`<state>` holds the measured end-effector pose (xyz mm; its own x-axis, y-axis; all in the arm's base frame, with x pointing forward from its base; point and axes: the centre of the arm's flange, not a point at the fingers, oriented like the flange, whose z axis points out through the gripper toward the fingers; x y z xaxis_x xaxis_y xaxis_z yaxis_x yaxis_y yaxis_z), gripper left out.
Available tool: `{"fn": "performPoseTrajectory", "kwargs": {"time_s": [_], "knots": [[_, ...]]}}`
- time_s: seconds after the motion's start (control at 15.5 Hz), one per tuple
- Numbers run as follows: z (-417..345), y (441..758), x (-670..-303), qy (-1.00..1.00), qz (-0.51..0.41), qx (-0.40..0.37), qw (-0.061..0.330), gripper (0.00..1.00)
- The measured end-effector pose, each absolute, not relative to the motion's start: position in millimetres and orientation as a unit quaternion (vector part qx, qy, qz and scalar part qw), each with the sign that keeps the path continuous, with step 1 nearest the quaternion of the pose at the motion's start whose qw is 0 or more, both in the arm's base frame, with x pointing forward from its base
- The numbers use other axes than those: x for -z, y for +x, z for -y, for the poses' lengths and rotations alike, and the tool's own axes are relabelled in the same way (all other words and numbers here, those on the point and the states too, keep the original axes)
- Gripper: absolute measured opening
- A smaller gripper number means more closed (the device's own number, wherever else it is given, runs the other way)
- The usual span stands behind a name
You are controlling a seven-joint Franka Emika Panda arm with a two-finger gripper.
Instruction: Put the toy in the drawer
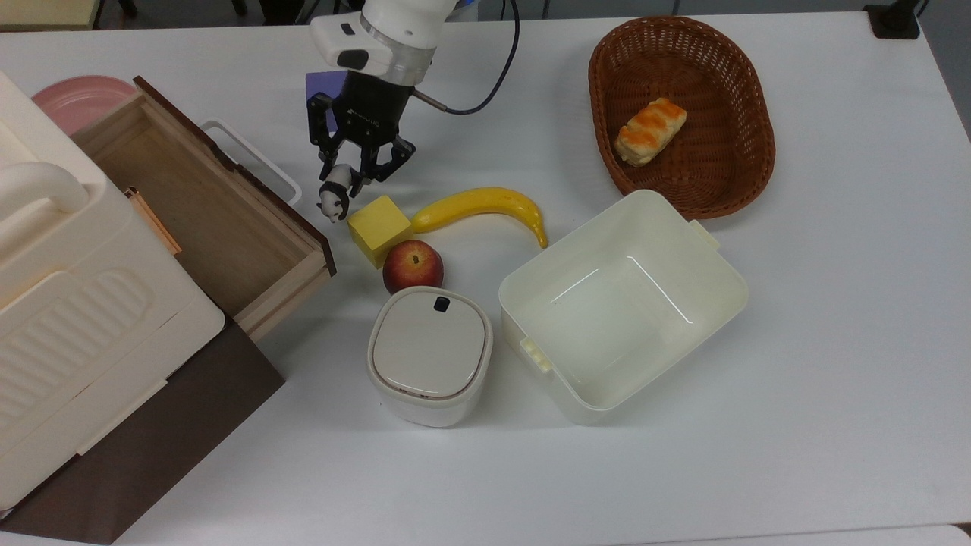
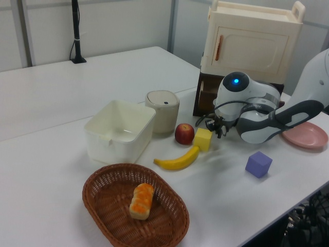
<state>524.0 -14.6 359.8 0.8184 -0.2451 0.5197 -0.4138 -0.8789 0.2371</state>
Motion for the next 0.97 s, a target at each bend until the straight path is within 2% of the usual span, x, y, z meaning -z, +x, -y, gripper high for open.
{"fn": "performPoseTrajectory", "kwargs": {"time_s": [0.32,0.65,0.97], "knots": [[5.5,529.3,-390.4,0.932,0.179,-0.275,0.157,0.41],[-30.4,549.2,-437.0,0.923,0.186,-0.315,0.117,0.41],[-31.9,564.8,-483.9,0.909,0.21,-0.35,0.09,0.41]]}}
